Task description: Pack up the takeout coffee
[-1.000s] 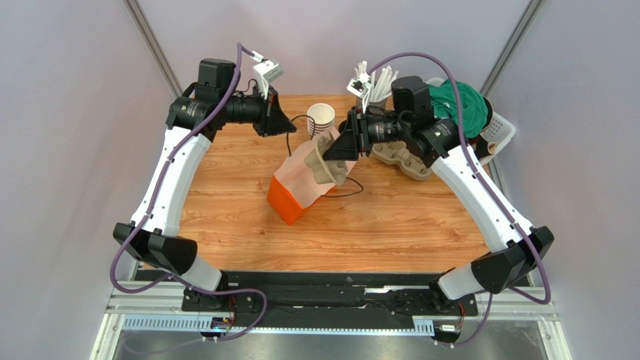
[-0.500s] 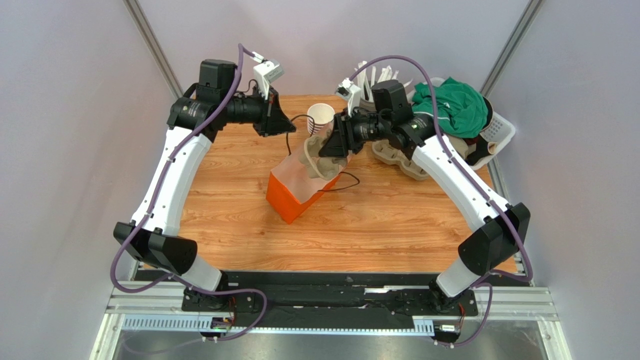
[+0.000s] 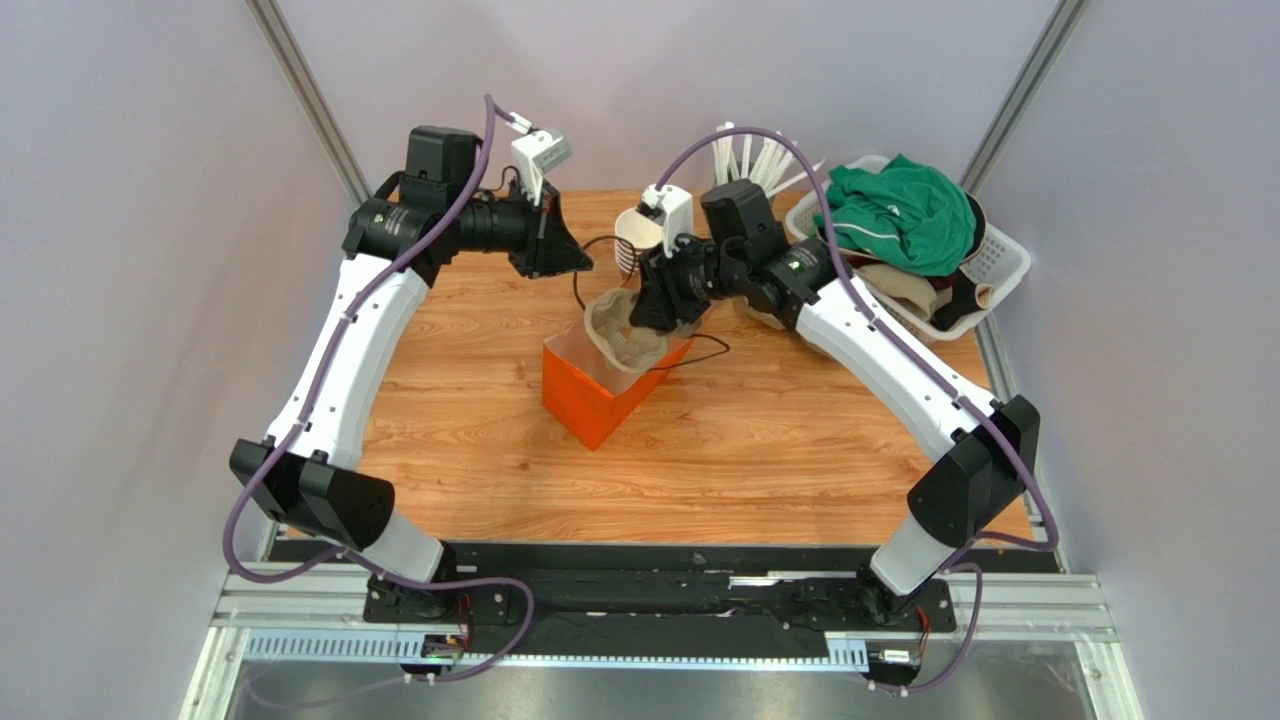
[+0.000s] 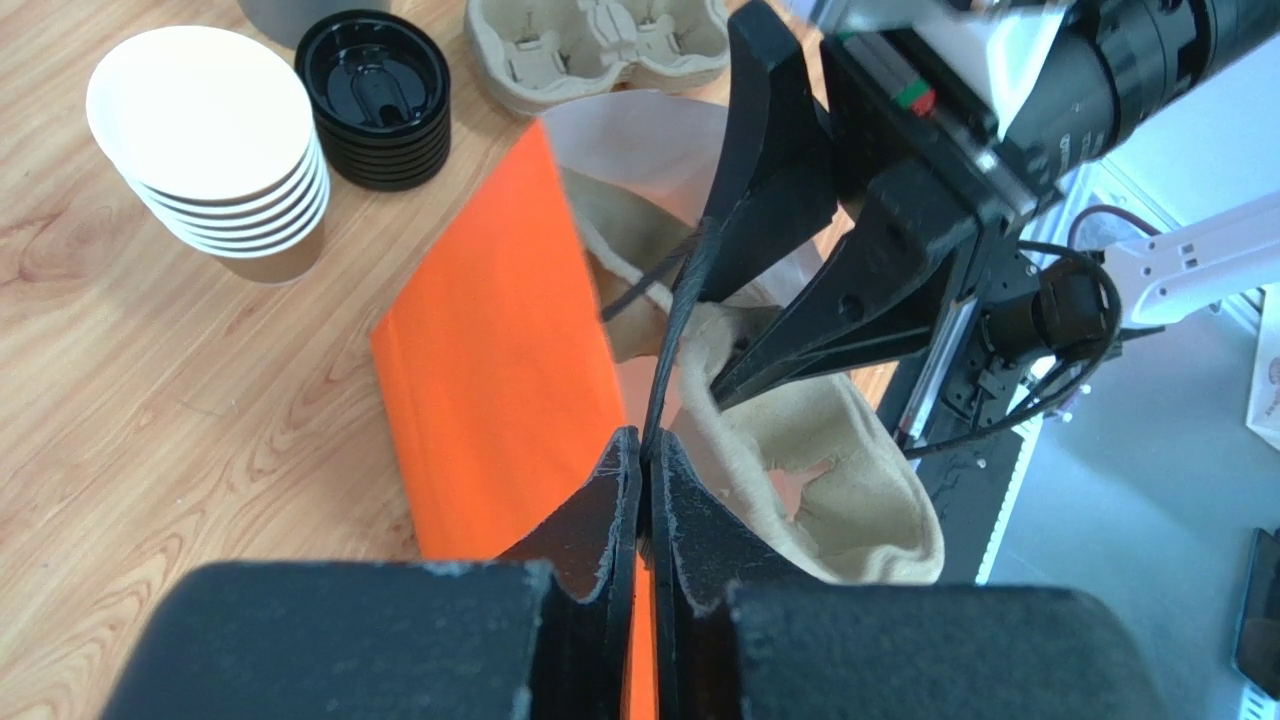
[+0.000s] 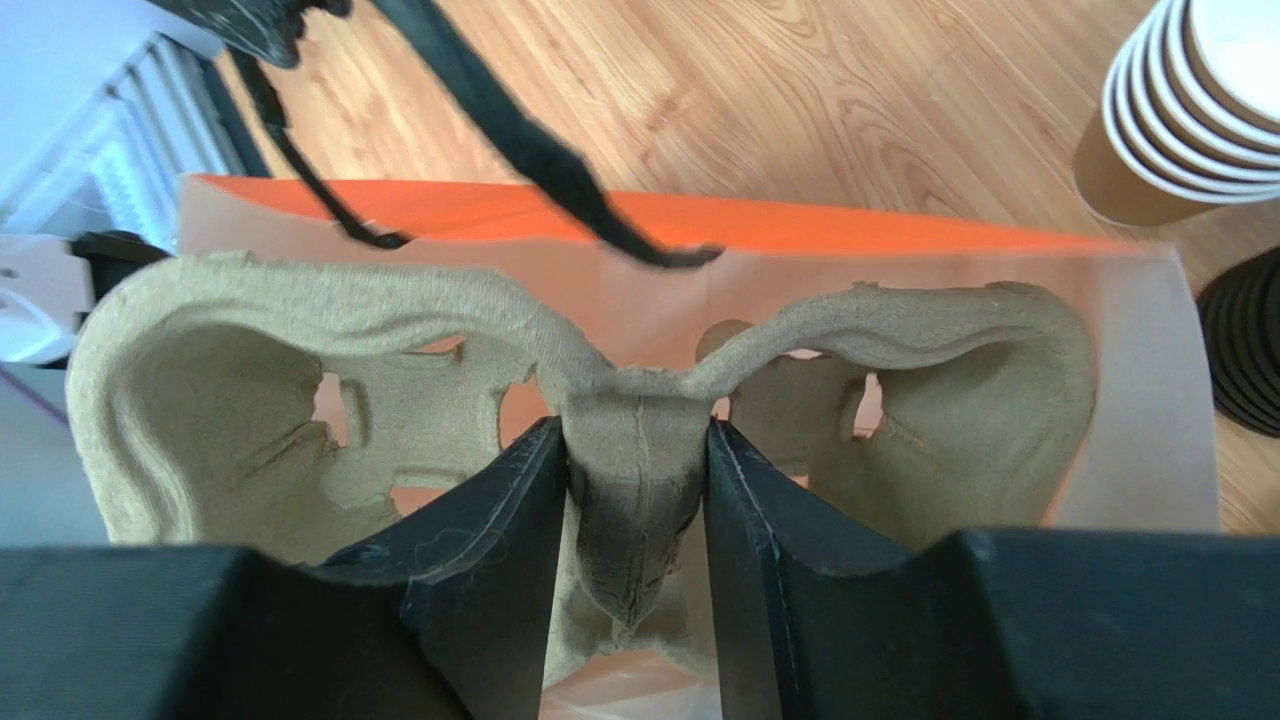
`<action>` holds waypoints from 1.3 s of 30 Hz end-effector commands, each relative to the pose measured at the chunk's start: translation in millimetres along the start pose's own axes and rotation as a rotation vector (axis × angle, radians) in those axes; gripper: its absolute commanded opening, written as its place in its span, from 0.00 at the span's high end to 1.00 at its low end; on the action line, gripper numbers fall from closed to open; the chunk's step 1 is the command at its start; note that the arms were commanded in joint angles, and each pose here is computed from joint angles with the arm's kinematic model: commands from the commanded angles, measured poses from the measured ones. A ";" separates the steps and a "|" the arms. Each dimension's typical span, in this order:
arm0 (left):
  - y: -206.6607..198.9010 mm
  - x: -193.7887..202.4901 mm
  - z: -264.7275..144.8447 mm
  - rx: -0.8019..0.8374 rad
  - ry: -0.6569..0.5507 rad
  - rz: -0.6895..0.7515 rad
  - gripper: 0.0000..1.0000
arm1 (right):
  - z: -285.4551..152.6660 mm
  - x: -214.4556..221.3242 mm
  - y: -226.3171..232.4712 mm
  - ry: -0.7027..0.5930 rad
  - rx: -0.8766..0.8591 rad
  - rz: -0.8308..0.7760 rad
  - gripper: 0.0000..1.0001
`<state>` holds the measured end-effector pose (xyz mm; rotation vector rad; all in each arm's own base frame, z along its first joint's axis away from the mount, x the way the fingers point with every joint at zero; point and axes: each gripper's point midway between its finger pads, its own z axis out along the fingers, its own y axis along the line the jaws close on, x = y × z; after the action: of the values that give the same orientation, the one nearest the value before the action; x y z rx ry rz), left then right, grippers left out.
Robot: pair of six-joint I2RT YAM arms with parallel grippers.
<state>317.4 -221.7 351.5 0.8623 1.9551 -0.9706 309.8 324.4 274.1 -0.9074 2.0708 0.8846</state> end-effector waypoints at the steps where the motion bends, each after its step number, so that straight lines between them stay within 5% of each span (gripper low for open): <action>1: -2.7 -5.8 -4.5 -0.014 -0.032 0.043 1.00 | 5.8 1.4 -16.8 0.015 0.121 -0.087 0.60; 16: 14.1 -14.3 -17.8 -0.137 -0.133 0.026 1.00 | 22.5 3.0 -35.6 0.004 0.305 -0.105 0.60; 39: 13.2 -4.7 -10.5 -0.098 -0.111 0.003 1.00 | 20.7 -6.3 -25.1 -0.055 0.301 0.089 0.60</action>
<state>330.5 -205.6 345.2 0.7383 1.9283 -0.8733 332.9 331.2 255.4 -0.6977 2.1452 0.6281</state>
